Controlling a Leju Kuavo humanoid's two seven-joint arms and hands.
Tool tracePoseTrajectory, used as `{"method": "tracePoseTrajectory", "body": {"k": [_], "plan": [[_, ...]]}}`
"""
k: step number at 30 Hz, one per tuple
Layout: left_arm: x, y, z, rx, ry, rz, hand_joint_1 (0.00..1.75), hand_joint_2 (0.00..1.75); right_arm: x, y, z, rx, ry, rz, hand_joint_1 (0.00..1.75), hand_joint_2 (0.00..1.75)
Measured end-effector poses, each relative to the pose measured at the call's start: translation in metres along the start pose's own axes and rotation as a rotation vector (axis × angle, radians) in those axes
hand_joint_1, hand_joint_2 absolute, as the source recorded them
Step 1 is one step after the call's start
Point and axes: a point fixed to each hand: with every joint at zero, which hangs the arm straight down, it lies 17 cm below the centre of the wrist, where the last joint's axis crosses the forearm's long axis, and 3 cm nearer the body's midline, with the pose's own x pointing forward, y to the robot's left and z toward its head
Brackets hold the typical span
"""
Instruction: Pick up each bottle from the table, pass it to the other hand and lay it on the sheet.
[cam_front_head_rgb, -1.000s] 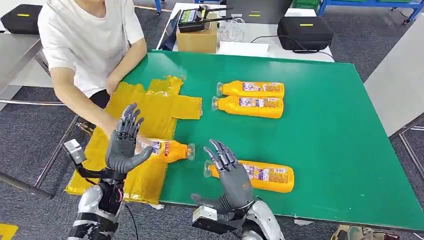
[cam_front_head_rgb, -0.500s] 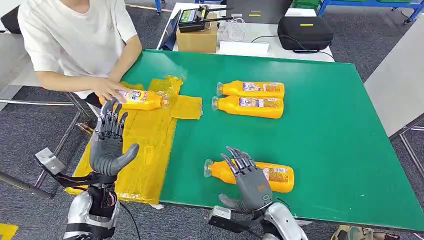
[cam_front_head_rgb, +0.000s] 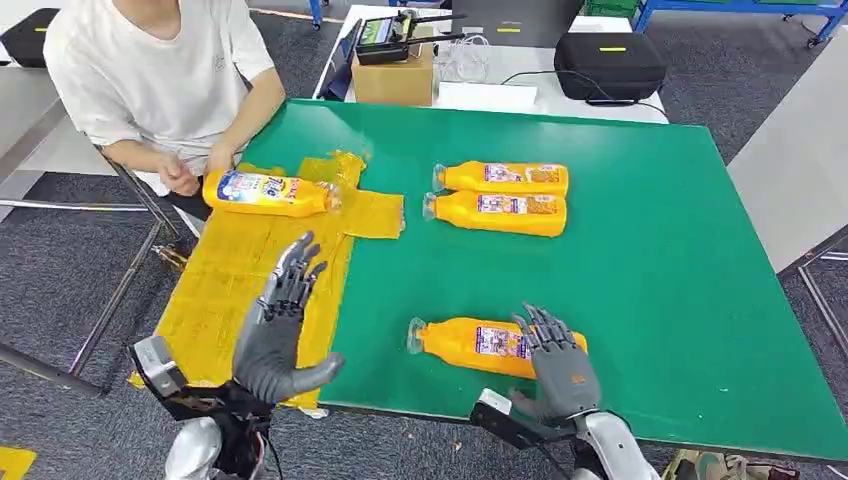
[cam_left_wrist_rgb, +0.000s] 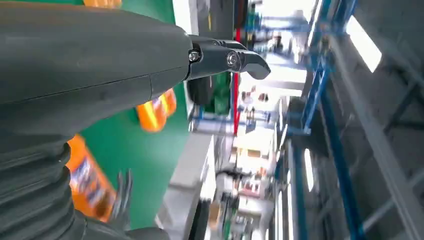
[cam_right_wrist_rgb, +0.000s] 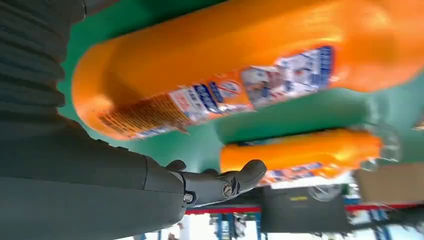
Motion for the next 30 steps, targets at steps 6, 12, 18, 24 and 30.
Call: {"method": "tracePoseTrajectory", "body": {"k": [6, 12, 18, 24, 30], "plan": [[-0.005, -0.016, 0.003, -0.022, 0.014, 0.028, 0.0, 1.75, -0.011, 0.014, 0.001, 0.056, 0.027, 0.003, 0.0, 1.75], [-0.005, -0.029, 0.002, -0.066, 0.015, 0.06, 0.0, 1.75, -0.016, 0.023, -0.012, 0.085, 0.017, 0.004, 0.0, 1.75], [-0.002, -0.033, -0.005, -0.085, 0.007, 0.075, 0.0, 1.75, -0.022, 0.031, -0.03, 0.128, -0.008, 0.021, 0.0, 1.75], [-0.002, -0.033, -0.006, -0.092, 0.005, 0.081, 0.0, 1.75, -0.039, 0.038, -0.046, 0.175, 0.003, 0.109, 1.55, 1.75], [-0.003, -0.031, -0.004, -0.09, 0.01, 0.073, 0.0, 1.75, -0.059, 0.038, -0.054, 0.204, 0.072, 0.222, 1.47, 1.75]]}}
